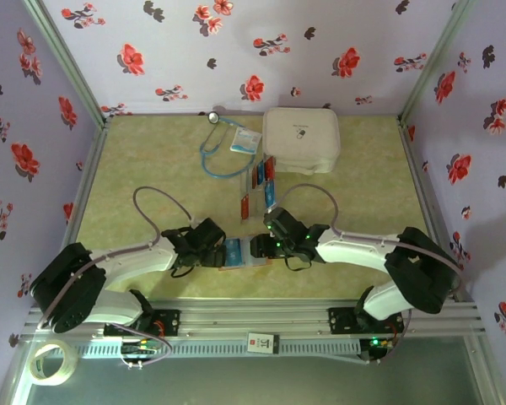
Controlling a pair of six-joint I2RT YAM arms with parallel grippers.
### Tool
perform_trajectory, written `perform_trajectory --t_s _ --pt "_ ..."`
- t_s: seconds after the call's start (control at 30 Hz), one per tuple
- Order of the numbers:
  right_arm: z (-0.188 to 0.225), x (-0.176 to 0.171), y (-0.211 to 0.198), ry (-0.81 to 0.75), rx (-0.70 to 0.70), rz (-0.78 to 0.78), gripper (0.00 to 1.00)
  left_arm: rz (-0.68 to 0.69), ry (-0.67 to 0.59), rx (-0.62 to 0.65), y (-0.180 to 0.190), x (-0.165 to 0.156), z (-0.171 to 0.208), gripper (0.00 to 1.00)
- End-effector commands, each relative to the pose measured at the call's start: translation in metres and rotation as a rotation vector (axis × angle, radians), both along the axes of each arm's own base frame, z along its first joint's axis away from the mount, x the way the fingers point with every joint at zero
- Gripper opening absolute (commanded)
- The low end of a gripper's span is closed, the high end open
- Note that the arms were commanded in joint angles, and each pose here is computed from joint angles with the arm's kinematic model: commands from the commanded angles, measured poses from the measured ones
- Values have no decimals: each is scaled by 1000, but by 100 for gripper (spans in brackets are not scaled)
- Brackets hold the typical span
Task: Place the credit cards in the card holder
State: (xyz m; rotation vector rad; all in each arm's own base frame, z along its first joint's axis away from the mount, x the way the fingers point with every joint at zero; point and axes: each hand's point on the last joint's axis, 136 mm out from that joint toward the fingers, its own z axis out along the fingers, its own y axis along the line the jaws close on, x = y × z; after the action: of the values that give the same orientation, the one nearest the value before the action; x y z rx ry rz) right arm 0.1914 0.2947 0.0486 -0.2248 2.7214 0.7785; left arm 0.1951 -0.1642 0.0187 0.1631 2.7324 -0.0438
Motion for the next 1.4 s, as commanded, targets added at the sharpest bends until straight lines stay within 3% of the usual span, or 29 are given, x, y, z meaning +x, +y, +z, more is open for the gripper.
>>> perform_trajectory --t_s 0.0,0.67,1.37 --pt "-2 1 5 5 3 -5 53 4 -1 45 7 -3 -9 100" --pt "-20 -1 5 40 -31 -3 55 -6 6 65 5 -6 -16 100" --pt "12 -10 42 40 60 88 53 -13 -4 51 2 -7 -16 100"
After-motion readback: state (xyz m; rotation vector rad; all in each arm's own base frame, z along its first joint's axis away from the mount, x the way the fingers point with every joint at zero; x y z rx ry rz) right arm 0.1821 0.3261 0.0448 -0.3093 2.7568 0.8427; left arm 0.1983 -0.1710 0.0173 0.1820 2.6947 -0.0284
